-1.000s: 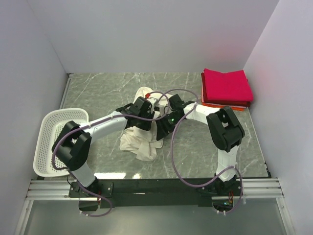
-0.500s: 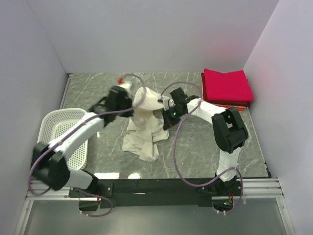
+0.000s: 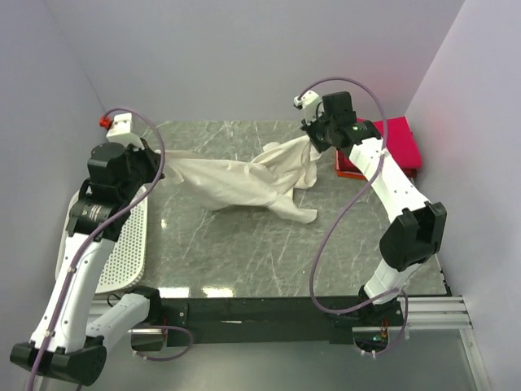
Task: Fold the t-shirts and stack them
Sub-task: Flatten the tshirt out
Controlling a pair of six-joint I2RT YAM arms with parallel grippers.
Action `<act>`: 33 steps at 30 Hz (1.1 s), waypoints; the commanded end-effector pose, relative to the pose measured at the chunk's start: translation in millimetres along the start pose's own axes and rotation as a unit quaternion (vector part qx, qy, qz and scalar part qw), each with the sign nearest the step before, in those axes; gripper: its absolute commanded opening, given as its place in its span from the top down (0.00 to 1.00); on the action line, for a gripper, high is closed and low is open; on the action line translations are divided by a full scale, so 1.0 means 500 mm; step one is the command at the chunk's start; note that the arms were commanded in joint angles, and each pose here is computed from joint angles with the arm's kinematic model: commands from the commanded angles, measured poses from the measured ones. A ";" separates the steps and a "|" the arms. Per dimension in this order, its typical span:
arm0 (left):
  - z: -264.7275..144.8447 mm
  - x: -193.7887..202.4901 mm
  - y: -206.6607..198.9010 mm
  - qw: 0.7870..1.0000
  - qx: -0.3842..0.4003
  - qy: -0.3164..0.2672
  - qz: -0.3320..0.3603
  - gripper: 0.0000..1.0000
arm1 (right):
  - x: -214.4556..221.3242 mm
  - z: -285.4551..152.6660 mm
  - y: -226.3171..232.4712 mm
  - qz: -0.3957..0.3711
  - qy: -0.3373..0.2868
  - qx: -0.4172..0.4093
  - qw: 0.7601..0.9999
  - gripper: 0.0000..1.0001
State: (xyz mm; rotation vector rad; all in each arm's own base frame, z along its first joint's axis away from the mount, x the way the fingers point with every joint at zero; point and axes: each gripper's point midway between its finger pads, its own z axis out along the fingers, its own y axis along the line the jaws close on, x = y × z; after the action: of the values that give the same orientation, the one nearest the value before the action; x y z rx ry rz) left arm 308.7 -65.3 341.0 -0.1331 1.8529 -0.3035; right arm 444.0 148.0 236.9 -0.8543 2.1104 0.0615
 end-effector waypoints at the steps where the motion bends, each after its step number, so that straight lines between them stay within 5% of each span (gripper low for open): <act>1: -0.072 -0.084 0.019 0.997 -0.031 -0.073 -0.006 0.99 | -0.047 -0.087 -0.089 -0.032 -0.034 0.102 0.994 1.00; 8: -0.142 -0.011 -0.009 0.998 0.028 -0.039 -0.032 1.00 | -0.096 -0.155 -0.169 -0.035 -0.075 0.166 0.983 1.00; 17: -0.136 0.126 -0.035 0.991 0.082 0.049 -0.091 1.00 | -0.128 -0.017 -0.250 -0.013 -0.052 0.217 0.975 1.00; 19: -0.117 0.151 -0.044 0.986 0.090 0.065 -0.126 1.00 | -0.138 0.043 -0.265 0.005 -0.050 0.223 0.973 0.83; 20: -0.100 0.184 -0.038 0.984 0.086 0.085 -0.133 1.00 | -0.114 0.094 -0.272 0.013 -0.025 0.232 0.972 0.67; 21: -0.091 0.195 -0.030 0.983 0.074 0.090 -0.139 1.00 | -0.106 0.107 -0.270 0.018 -0.010 0.231 0.973 0.38; 22: -0.075 0.207 -0.020 0.983 0.057 0.099 -0.146 1.00 | -0.140 0.089 -0.281 0.031 -0.028 0.238 0.970 0.32; 25: -0.039 0.249 -0.015 0.978 0.052 0.119 -0.166 1.00 | -0.106 0.098 -0.219 0.024 -0.004 0.157 0.987 0.25; 26: -0.032 0.259 -0.017 0.976 0.055 0.124 -0.169 1.00 | -0.127 0.034 -0.200 0.009 -0.029 0.137 0.990 0.25; 28: -0.018 0.281 -0.016 0.974 0.055 0.140 -0.172 0.99 | -0.040 0.048 -0.088 -0.051 -0.014 0.016 0.998 0.24; 29: -0.012 0.281 -0.018 0.974 0.060 0.138 -0.172 1.00 | -0.054 -0.032 -0.054 -0.082 -0.050 -0.010 0.995 0.24; 33: 0.005 0.291 -0.023 0.973 0.070 0.144 -0.166 1.00 | 0.167 -0.104 0.209 -0.215 -0.021 -0.277 0.936 0.25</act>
State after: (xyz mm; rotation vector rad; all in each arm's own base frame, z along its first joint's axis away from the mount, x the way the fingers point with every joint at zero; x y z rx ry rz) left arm 251.0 -103.5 186.5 -0.3574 2.1906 -0.6464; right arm 406.5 124.5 170.2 -1.2025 2.1710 0.1141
